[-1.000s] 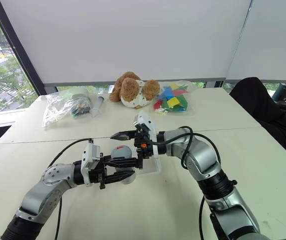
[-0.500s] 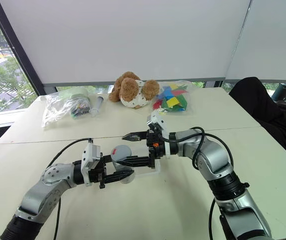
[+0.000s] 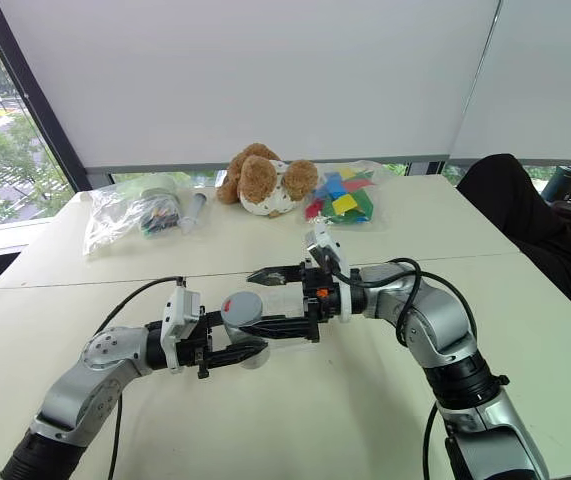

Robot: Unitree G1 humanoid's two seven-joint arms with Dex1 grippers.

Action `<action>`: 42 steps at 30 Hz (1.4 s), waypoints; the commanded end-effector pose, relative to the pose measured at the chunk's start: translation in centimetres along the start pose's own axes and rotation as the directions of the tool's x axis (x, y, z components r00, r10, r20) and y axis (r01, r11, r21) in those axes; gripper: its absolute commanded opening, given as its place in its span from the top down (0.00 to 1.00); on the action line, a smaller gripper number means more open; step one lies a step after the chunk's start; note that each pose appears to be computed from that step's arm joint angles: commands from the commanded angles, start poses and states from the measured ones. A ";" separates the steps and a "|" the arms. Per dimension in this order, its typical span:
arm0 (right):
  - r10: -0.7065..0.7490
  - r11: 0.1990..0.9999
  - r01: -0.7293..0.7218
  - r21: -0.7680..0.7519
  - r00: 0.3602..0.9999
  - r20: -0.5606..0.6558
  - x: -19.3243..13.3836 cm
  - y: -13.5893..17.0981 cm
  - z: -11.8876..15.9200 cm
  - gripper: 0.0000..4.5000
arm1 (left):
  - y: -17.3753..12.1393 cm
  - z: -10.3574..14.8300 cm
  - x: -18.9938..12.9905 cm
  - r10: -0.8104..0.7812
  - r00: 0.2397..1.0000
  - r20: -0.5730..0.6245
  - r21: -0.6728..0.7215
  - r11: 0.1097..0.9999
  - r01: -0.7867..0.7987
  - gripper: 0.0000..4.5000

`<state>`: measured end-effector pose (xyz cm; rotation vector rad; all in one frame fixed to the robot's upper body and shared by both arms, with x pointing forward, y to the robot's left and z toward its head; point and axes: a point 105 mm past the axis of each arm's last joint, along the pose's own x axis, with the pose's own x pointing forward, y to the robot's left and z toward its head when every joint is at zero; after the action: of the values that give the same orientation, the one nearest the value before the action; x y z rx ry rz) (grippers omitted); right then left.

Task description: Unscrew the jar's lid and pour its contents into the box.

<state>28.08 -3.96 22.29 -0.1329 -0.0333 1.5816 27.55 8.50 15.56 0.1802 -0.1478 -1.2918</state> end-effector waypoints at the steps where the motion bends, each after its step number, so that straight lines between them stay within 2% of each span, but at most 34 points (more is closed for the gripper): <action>1: 0.016 0.998 -0.016 -0.069 1.000 -0.001 1.1 0.2 1.4 0.01 | -0.1 1.1 0.0 -0.011 1.000 0.025 0.044 0.999 0.010 0.54; 12: 0.041 0.996 -0.043 -0.078 0.999 -0.033 2.2 0.3 0.6 0.01 | -0.2 1.1 0.0 -0.008 1.000 0.025 0.044 0.999 0.007 0.54; 14: 0.044 0.996 -0.044 -0.081 0.999 -0.002 2.3 0.3 0.8 0.12 | -0.2 1.0 0.0 -0.007 1.000 0.022 0.043 0.999 0.006 0.54; 16: 0.048 0.995 -0.048 -0.083 0.999 -0.002 2.3 0.3 0.7 0.30 | -0.2 1.1 -0.1 -0.005 1.000 0.023 0.038 0.999 0.004 0.54; 17: 0.050 0.995 -0.050 -0.083 0.999 -0.005 2.3 0.3 0.7 0.43 | -0.2 1.1 -0.1 -0.004 1.000 0.025 0.036 0.999 0.004 0.54; 18: 0.054 0.995 -0.054 -0.083 0.999 -0.004 2.3 0.3 0.7 0.50 | -0.2 1.1 -0.1 -0.004 1.000 0.026 0.035 0.999 0.003 0.54; 21: 0.092 0.995 -0.089 -0.043 0.992 0.091 1.9 0.7 1.8 0.49 | -0.2 1.2 -0.2 -0.005 1.000 0.026 0.036 0.999 0.004 0.54; 25: 0.123 0.992 -0.124 -0.003 0.980 0.154 1.3 1.3 2.7 0.49 | -0.2 1.2 -0.2 -0.009 1.000 0.026 0.034 0.999 0.008 0.54; 29: 0.098 0.984 -0.140 0.108 0.942 0.320 0.4 1.3 5.0 0.49 | -0.3 1.2 -0.1 -0.011 1.000 0.030 0.033 0.999 0.010 0.54; 32: 0.060 0.978 -0.127 0.168 0.932 0.357 -0.8 1.2 5.5 0.49 | -0.2 1.2 -0.2 -0.011 0.999 0.032 0.033 0.999 0.010 0.54; 35: -0.007 0.982 -0.062 0.178 0.931 0.365 -1.9 0.8 5.7 0.49 | -0.2 1.3 -0.2 -0.013 0.999 0.033 0.035 0.999 0.012 0.54; 38: -0.229 0.972 0.196 0.132 0.919 0.321 -5.9 -1.2 4.5 0.49 | 0.3 1.6 -0.8 0.006 0.999 0.037 0.042 0.999 -0.008 0.54; 41: -0.400 0.916 0.390 0.090 0.874 0.277 -9.5 -2.3 2.9 0.49 | 0.6 1.9 -1.4 0.024 0.999 0.042 0.045 0.999 -0.026 0.54; 42: -0.482 0.875 0.477 0.084 0.837 0.260 -11.4 -2.9 1.9 0.49 | 0.7 2.0 -1.7 0.027 0.999 0.045 0.045 0.999 -0.029 0.54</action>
<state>30.54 -13.29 24.35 0.1653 -0.1744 1.1709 27.56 9.83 16.61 0.1967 -0.1723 -1.2658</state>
